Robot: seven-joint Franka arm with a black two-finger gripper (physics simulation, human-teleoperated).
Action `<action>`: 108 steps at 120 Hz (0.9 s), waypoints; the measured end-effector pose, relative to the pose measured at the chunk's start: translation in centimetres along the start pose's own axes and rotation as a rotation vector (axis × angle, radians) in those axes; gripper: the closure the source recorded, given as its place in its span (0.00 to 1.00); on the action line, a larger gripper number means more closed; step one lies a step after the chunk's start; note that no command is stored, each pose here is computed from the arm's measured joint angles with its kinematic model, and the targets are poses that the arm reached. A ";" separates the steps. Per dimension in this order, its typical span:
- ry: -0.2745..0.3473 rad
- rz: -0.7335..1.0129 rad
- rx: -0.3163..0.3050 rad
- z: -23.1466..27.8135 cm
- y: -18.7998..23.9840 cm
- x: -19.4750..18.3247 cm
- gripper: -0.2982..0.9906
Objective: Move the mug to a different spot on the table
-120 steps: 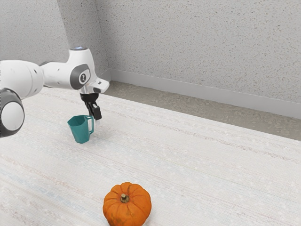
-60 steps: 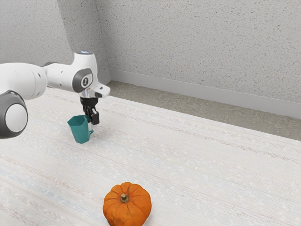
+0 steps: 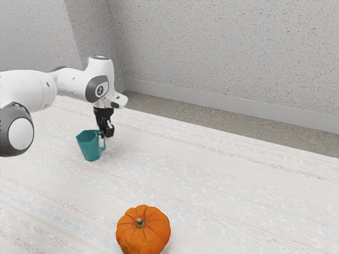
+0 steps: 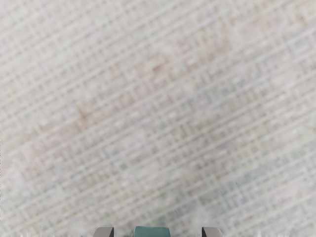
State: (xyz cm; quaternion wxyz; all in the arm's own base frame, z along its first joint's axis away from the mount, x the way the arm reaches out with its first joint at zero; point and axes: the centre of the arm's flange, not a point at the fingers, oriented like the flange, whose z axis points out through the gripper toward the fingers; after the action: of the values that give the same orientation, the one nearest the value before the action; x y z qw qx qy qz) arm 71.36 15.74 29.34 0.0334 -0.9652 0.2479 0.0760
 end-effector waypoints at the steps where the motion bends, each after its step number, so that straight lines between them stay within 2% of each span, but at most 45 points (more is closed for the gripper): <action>1: -0.002 0.001 0.002 0.0 0.0 0.0 0.63; 11: -0.021 0.001 0.016 0.0 0.1 0.0 0.65; 28: -0.041 -0.013 0.029 0.1 -0.4 -0.5 0.62; 72: -0.126 0.004 0.068 -0.1 0.4 -0.4 0.76; 108: -0.230 0.007 0.130 -2.0 3.0 1.0 0.81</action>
State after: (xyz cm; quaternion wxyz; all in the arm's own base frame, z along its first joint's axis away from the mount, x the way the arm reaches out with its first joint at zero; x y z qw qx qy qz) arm 71.02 12.43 31.08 0.1236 -0.9451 0.2501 0.1700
